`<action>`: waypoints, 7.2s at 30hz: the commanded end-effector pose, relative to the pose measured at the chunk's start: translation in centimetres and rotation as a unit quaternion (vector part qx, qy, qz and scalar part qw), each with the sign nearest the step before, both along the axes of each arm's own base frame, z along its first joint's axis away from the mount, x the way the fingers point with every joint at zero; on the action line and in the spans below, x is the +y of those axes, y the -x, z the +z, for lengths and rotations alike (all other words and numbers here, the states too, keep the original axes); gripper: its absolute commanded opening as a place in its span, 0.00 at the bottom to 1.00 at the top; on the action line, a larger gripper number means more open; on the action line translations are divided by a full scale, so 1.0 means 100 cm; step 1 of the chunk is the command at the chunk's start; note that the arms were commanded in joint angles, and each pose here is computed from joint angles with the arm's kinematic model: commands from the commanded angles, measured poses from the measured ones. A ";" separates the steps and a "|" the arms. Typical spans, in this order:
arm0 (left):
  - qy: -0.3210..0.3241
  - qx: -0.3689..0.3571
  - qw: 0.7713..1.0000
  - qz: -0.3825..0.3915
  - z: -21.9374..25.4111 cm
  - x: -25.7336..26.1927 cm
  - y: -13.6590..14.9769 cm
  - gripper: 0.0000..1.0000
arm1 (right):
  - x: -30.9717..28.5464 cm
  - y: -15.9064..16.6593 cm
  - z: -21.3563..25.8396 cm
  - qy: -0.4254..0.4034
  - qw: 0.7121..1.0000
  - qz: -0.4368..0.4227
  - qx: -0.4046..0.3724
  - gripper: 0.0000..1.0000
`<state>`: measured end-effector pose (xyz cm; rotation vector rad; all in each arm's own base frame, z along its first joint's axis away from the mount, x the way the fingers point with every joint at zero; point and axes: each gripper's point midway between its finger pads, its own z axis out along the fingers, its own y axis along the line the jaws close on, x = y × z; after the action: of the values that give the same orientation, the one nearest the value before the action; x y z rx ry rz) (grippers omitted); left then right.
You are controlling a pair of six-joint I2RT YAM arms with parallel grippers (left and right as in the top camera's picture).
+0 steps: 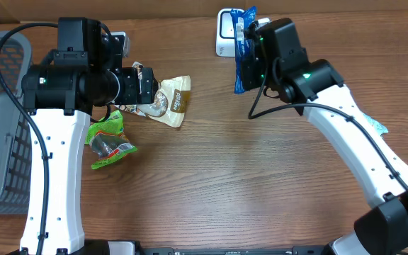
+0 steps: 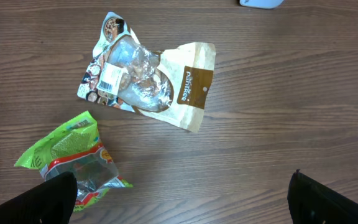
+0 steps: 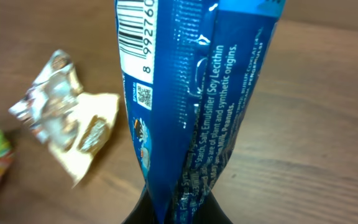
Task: Scan the item barcode
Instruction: 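Lift the Oreo pack and carry it toward the white scanner, then hold the Oreo pack barcode in front of the scanner window, then carry the Oreo pack right and drop it beside the tissue pack, then move the right gripper left to the clear-and-brown cookie bag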
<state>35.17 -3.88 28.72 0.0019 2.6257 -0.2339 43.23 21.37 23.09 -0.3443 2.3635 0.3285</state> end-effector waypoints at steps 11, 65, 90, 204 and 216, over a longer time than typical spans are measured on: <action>0.002 0.004 1.000 0.005 -0.002 0.000 0.000 1.00 | -0.021 -0.053 -0.033 0.089 0.990 -0.095 -0.054 0.04; 0.002 0.004 1.000 0.005 -0.002 0.000 0.000 1.00 | -0.080 -0.195 -0.134 0.557 0.765 -0.077 -0.315 0.04; 0.002 0.004 1.000 0.005 -0.002 0.000 0.000 1.00 | -0.063 -0.200 -0.082 0.618 0.676 -0.030 -0.400 0.04; 0.002 0.004 1.000 0.005 -0.002 0.000 0.000 1.00 | -0.181 0.008 -0.044 -0.292 0.928 -0.123 0.196 0.80; 0.002 0.004 1.000 0.005 -0.002 0.000 0.000 1.00 | 0.039 -0.046 -0.072 -0.303 0.942 -0.029 0.142 0.83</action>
<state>35.15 -3.87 28.64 0.0020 2.6280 -0.2333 47.45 22.01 17.80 -0.0489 2.3500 1.0983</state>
